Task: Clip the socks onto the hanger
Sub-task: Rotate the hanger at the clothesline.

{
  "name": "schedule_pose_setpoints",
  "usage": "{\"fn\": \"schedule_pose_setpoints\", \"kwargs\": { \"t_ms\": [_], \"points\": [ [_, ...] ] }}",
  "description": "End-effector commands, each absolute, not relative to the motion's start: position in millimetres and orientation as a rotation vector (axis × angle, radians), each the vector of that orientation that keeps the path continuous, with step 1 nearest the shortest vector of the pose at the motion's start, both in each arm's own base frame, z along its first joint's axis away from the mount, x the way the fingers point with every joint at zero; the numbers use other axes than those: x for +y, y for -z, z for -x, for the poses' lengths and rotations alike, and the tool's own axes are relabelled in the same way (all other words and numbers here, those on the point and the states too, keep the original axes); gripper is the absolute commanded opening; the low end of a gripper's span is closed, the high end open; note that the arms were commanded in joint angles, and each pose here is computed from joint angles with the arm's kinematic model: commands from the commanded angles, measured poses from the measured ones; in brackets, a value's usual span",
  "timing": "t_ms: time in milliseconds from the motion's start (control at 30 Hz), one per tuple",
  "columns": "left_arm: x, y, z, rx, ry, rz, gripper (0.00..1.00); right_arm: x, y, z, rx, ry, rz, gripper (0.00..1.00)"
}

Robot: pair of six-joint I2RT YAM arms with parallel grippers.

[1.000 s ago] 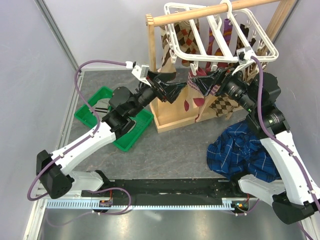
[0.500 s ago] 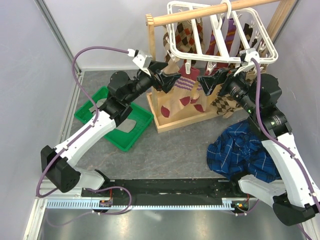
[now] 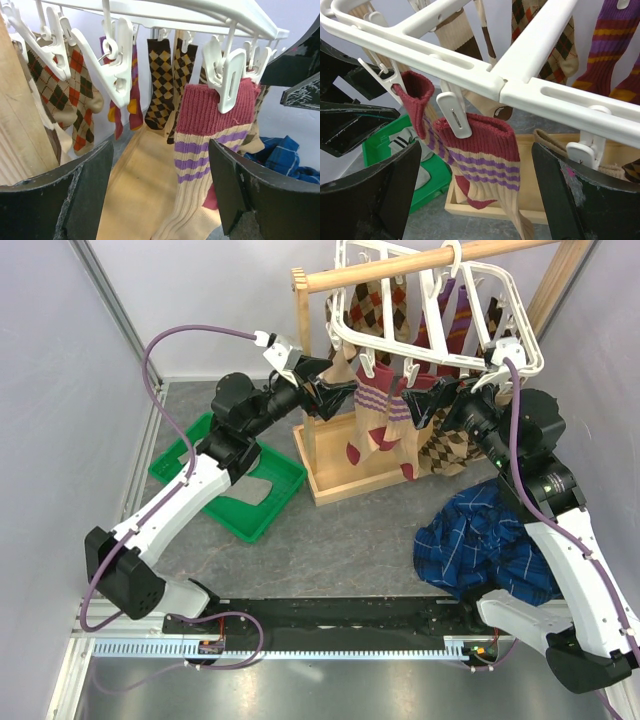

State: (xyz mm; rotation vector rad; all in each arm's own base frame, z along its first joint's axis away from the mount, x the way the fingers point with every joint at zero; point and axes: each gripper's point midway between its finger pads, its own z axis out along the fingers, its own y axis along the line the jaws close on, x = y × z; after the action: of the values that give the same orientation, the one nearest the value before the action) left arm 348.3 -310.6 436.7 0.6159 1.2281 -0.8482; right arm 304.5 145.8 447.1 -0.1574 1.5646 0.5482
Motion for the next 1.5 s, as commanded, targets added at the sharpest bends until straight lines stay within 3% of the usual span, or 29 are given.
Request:
{"fn": "schedule_pose_setpoints", "kwargs": {
  "t_ms": [0, 567, 900, 1467],
  "points": [
    [-302.1, -466.6, -355.8, 1.129, 0.768, -0.62, 0.82, 136.4, -462.8, -297.8, 1.521, -0.509, 0.148, 0.98],
    [-301.0, -476.0, -365.9, 1.102, 0.749, -0.633, 0.77, 115.8, -462.0, -299.6, 1.52, -0.411, 0.079, 0.98],
    [-277.8, -489.8, -390.3, 1.091, 0.6, -0.492, 0.76, 104.4, -461.4, -296.6, 1.517, -0.362, 0.051, 0.98],
    [-302.6, -493.9, -378.2, 1.03, 0.634, -0.599, 0.72, 87.3, -457.0, -296.8, 1.517, -0.277, -0.005, 0.98]
  ]
}}
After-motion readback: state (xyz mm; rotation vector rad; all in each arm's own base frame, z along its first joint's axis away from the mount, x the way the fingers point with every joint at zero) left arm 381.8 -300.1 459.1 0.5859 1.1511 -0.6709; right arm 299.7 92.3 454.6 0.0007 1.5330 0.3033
